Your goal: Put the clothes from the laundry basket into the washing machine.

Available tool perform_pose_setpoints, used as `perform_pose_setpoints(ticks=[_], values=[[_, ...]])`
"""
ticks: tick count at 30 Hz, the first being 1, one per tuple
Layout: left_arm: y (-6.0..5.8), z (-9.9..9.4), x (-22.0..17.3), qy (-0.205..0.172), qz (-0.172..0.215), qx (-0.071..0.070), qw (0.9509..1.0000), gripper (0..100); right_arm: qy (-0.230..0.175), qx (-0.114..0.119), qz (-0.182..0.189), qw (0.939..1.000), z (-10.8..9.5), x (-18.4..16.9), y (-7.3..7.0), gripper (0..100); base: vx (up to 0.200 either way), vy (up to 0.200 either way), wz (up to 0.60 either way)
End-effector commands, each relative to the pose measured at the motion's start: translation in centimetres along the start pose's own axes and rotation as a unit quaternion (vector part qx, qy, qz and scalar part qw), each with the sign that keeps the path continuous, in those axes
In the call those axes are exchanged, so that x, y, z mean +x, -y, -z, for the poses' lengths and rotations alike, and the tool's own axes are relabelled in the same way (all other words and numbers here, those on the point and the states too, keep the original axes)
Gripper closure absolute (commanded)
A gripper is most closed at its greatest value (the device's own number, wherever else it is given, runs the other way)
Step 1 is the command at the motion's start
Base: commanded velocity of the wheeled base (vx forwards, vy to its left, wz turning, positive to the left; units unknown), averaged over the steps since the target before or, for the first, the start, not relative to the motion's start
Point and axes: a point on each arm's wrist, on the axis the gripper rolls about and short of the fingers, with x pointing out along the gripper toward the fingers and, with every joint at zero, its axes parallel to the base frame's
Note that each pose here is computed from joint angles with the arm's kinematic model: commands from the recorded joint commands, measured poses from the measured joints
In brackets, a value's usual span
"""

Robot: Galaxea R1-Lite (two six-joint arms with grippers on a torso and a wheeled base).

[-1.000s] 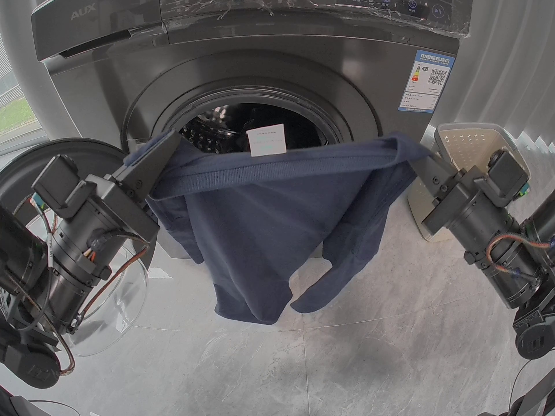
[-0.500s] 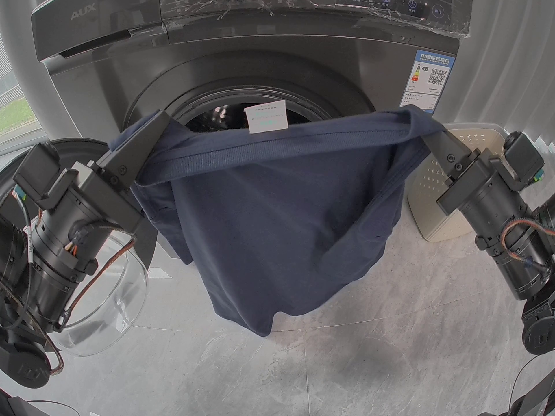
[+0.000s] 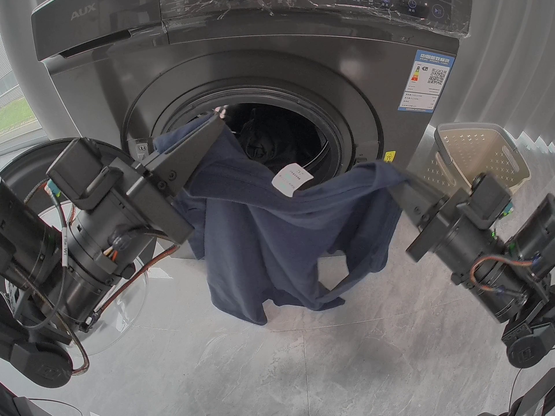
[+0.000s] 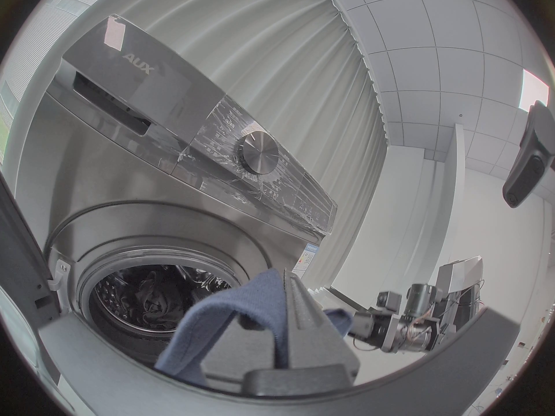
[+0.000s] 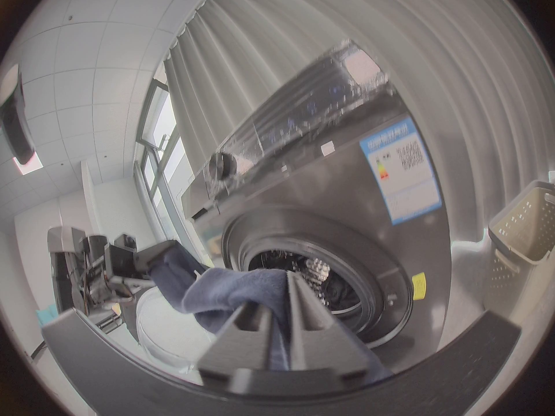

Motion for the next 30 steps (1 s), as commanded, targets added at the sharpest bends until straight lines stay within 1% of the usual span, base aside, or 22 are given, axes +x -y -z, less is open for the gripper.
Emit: perform_pose_setpoints(ticks=[1,3,4,9,14,16,17,19,21,22,24,26,30], values=[[0.0,0.3,0.9,0.003,0.003,0.000,1.0000,100,-0.111,0.004,-0.008,0.9937,6.3,0.3,-0.3,0,0.000,0.000,0.00],[0.0,-0.1,0.7,0.009,0.004,0.000,1.0000,100,-0.149,0.003,-0.009,0.9887,8.6,0.4,-0.3,0,0.000,0.000,0.00],[0.1,-0.4,0.7,0.012,0.006,0.000,0.9999,100,-0.162,0.003,-0.010,0.9868,9.5,0.6,-0.3,0,0.000,0.000,0.00],[0.4,-0.9,0.4,0.020,0.011,0.000,0.9997,100,-0.188,-0.001,-0.020,0.9819,12.7,2.2,-0.2,0,0.000,0.000,0.00],[1.0,-1.1,0.1,0.022,0.025,-0.006,0.9994,100,-0.193,-0.005,-0.019,0.9811,15.2,3.9,0.1,0,0.000,0.000,0.00],[1.1,-1.1,0.1,0.021,0.030,-0.008,0.9993,100,-0.192,-0.006,-0.017,0.9812,15.7,4.3,0.3,0,0.000,0.000,0.00],[1.3,-1.5,-0.1,0.025,0.037,-0.009,0.9989,100,-0.187,-0.005,-0.015,0.9822,16.5,5.1,0.5,0,0.000,0.000,0.00],[1.3,-1.5,-0.1,0.025,0.036,-0.009,0.9990,100,-0.177,-0.005,-0.018,0.9840,16.7,5.9,0.3,0,0.000,0.000,0.00],[1.3,-1.5,-0.1,0.025,0.036,-0.009,0.9990,100,-0.170,-0.004,-0.022,0.9852,16.7,6.3,0.1,0,0.000,0.000,0.00],[1.3,-1.5,-0.1,0.025,0.036,-0.009,0.9990,100,-0.160,-0.003,-0.027,0.9867,16.5,6.8,-0.2,0,0.000,0.000,0.00],[1.3,-1.5,-0.2,0.025,0.037,-0.009,0.9990,100,-0.158,-0.003,-0.031,0.9870,16.8,7.2,-0.5,0,0.000,0.000,0.00],[1.3,-1.5,-0.2,0.024,0.037,-0.010,0.9990,100,-0.157,-0.003,-0.030,0.9872,17.3,7.5,-0.4,0,0.000,0.000,0.00],[1.3,-1.5,-0.2,0.025,0.038,-0.010,0.9989,100,-0.143,-0.006,-0.023,0.9895,17.8,8.7,0.3,0,0.000,0.000,0.00]])
